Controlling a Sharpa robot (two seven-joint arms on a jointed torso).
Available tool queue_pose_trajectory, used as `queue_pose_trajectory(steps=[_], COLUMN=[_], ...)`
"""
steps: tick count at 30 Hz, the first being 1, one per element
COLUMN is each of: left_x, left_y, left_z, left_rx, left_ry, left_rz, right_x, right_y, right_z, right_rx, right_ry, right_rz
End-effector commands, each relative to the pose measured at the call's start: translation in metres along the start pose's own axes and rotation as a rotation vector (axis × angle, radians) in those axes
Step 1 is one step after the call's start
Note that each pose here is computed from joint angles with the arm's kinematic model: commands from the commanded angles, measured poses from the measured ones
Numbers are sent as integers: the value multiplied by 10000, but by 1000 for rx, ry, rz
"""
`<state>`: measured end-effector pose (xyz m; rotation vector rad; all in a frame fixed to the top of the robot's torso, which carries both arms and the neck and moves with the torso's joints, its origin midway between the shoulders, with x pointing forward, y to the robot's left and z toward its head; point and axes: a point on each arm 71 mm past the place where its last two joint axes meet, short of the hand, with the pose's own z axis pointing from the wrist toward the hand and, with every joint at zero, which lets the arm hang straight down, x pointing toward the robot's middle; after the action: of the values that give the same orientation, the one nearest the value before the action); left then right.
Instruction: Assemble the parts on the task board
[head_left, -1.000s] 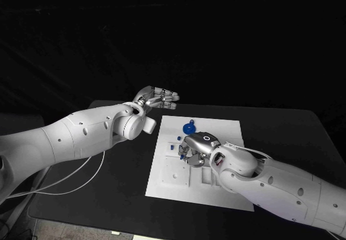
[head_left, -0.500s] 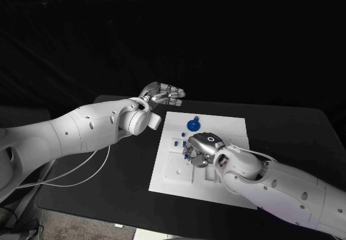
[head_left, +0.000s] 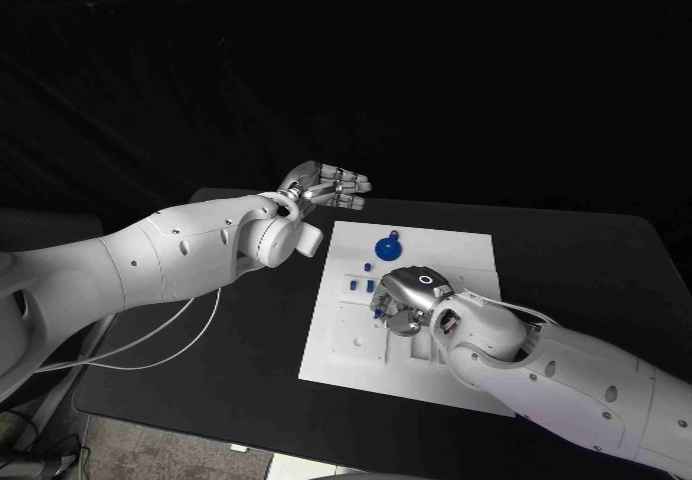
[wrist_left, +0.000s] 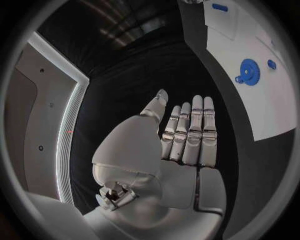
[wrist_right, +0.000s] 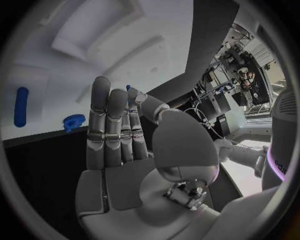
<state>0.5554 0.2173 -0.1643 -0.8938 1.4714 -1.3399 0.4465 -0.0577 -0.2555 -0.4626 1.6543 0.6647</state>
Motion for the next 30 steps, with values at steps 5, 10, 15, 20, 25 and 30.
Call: queue_pose_trajectory(steps=[5, 10, 15, 20, 25, 30], left_x=[30, 37, 41, 49, 50, 48], left_y=[-19, -19, -20, -21, -21, -20], left_z=[9, 11, 11, 12, 11, 10], left_rx=[8, 7, 7, 7, 7, 6], left_ry=[19, 21, 22, 25, 26, 26], left_rz=[-7, -8, -8, -9, -10, -10], right_x=[45, 70, 106, 137, 151, 162], right_y=[2, 10, 7, 4, 10, 19], right_z=[-1, 0, -3, -1, 2, 3], right_rx=[1, -2, -2, -1, -3, -5], right_ry=[28, 37, 46, 51, 54, 57], right_rz=[-25, -27, -29, -30, -29, -29])
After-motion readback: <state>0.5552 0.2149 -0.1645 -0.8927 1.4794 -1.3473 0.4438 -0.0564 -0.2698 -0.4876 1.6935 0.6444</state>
